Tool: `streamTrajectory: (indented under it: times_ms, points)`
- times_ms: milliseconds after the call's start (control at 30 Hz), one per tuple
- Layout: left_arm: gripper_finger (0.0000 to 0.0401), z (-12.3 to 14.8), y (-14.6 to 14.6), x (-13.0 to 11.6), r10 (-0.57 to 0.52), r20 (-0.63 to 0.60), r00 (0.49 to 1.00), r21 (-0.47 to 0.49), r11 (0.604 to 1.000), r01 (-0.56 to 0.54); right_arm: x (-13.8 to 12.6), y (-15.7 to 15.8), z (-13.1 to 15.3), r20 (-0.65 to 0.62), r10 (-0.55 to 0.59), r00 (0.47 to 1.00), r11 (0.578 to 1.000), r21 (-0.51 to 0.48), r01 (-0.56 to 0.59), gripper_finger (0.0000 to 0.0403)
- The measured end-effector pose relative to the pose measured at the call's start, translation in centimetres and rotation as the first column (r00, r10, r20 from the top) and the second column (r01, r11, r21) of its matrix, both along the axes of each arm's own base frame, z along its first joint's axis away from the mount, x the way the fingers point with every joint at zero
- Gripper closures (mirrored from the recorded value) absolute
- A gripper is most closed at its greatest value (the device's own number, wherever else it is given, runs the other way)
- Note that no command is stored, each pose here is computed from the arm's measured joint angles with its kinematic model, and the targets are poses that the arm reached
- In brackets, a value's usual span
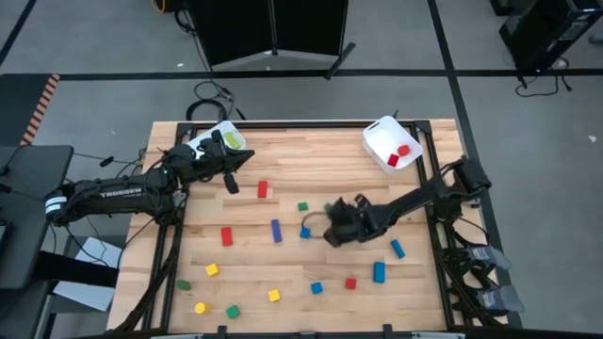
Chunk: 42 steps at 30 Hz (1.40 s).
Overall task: Sort blocks by size
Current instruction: Put the large green block into the left white bin
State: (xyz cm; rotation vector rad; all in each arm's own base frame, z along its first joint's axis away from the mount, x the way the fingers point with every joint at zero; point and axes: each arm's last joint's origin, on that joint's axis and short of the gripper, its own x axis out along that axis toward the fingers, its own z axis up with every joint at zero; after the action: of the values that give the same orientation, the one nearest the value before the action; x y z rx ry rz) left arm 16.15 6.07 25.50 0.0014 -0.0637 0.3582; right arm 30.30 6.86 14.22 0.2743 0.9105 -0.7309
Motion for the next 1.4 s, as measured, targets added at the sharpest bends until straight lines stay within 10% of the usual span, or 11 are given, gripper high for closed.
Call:
streamTrajectory:
  times_ms: [233, 533, 900, 1400]
  points:
    - [0.0398, 0.7, 0.3, -0.2, 0.016, 0.093, 0.996, -0.043, 0.999, -0.012, 2.6, -4.0, 3.6, 0.197, 0.109, 0.974, 0.989, -0.123, -0.085, 0.0290]
    - [0.0398, 2.3, 0.7, -1.5, -0.047, 0.245, 0.968, -0.062, 0.996, 0.064, 8.9, -11.9, 5.4, 0.564, 0.316, 0.763, 0.944, -0.263, -0.197, 0.0290]
    - [0.0398, 3.9, 0.2, -3.6, -0.079, 0.357, 0.931, -0.026, 0.995, 0.095, 19.5, -19.2, 5.2, 0.662, 0.432, 0.613, 0.902, -0.339, -0.269, 0.0290]
    - [0.0398, 3.9, 0.2, -3.6, -0.096, 0.361, 0.928, -0.037, 0.992, 0.117, 27.2, -25.9, 2.3, 0.700, 0.385, 0.602, 0.923, -0.292, -0.251, 0.0278]
